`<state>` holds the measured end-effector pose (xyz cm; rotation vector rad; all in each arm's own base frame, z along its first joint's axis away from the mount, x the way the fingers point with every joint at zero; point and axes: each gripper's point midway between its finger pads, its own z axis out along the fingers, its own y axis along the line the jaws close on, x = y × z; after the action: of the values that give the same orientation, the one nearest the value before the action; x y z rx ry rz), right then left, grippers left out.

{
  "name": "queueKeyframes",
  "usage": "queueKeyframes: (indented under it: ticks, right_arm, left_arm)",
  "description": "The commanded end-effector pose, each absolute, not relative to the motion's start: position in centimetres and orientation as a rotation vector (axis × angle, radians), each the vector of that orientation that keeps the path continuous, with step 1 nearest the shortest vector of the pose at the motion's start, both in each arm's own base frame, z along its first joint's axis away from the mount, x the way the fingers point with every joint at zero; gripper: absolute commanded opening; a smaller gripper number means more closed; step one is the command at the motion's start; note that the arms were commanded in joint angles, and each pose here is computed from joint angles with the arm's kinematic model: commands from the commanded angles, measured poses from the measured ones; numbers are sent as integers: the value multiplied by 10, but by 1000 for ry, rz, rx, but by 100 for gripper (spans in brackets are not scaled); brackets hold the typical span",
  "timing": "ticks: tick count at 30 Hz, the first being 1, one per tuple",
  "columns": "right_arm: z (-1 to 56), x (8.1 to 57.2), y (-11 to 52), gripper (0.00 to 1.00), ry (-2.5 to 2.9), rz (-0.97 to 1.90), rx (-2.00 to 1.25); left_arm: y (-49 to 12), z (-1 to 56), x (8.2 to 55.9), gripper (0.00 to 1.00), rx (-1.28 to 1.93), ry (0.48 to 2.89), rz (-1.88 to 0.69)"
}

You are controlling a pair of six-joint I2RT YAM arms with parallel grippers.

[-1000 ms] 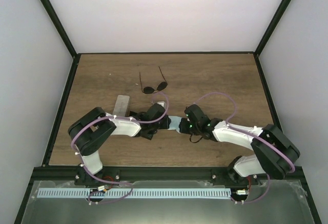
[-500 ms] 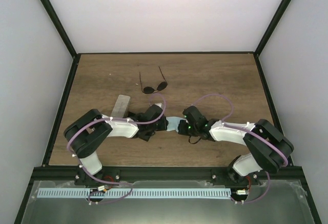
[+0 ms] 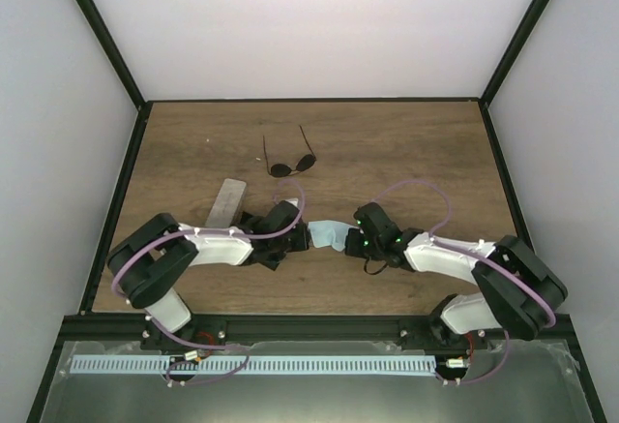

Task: Organize the sunglasses
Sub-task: Adjust the glasses cleaning cloth at the center of the board.

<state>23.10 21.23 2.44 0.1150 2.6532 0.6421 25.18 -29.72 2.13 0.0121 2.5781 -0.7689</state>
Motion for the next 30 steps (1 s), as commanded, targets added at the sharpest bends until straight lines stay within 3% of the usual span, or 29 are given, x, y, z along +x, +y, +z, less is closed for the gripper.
queueKeyframes:
  ticks: [1, 3, 6, 9, 25, 30]
  right_arm:
    - [40, 235, 213, 5, 2602, 673, 92]
    - [49, 235, 219, 8, 2577, 720, 71]
    - [58, 239, 223, 33, 2565, 701, 61]
    - [58, 244, 230, 42, 2588, 602, 31]
    - [38, 250, 246, 32, 2691, 289, -5]
    - [36, 250, 252, 12, 2696, 294, -21]
  left_arm:
    - [-294, 39, 249, 9, 19, 2535, -810]
    - [-289, 47, 252, 9, 14, 2500, -798]
    - [-276, 56, 259, 12, -10, 2449, -720]
    - [-261, 58, 265, 17, -36, 2408, -636]
    - [-254, 57, 265, 20, -19, 2400, -587]
    - [-257, 55, 265, 19, -9, 2406, -598]
